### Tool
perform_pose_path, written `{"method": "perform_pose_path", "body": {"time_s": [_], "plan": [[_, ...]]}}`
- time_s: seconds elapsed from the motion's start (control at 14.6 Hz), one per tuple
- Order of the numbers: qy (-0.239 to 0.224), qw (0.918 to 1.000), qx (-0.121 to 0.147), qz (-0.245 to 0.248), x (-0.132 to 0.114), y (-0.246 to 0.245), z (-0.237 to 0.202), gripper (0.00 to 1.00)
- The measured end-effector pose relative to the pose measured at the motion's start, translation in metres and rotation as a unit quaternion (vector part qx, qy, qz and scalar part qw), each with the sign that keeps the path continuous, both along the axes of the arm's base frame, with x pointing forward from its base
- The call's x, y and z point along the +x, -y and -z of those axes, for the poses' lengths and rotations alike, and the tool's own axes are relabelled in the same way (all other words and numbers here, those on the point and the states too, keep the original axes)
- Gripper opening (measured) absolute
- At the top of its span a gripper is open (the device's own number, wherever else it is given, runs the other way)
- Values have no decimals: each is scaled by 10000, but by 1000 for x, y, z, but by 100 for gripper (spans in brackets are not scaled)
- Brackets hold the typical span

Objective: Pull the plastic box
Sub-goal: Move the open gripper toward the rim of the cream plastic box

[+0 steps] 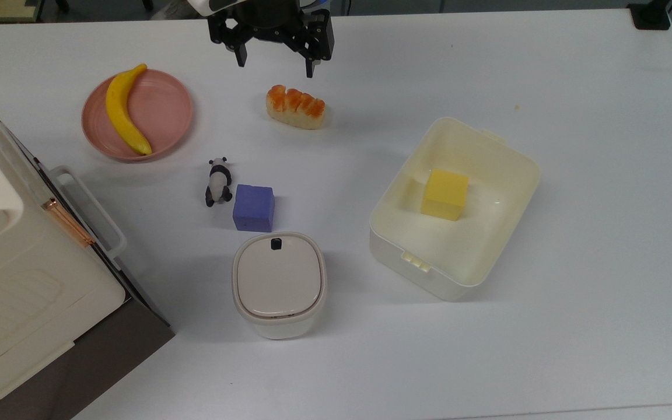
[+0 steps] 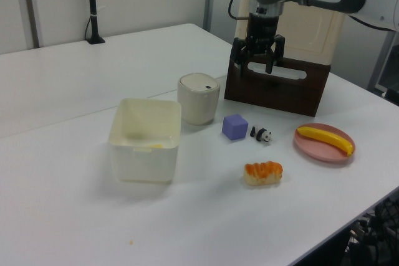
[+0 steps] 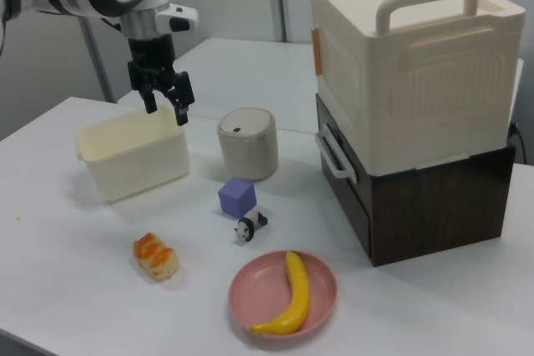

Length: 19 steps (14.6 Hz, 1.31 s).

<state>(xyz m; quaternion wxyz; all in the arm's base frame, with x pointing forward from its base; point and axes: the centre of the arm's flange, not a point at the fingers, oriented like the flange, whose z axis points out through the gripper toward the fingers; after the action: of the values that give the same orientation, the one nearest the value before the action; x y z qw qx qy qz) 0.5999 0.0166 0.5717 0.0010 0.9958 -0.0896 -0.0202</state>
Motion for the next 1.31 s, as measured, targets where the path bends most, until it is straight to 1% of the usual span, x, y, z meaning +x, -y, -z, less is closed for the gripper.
{"method": "perform_pose_path", "body": {"time_s": [0.21,1.31], "plan": [[82,10000,6,-21,4,-3,1,100],[58,10000,9,-67,6,-4,6,100]]}}
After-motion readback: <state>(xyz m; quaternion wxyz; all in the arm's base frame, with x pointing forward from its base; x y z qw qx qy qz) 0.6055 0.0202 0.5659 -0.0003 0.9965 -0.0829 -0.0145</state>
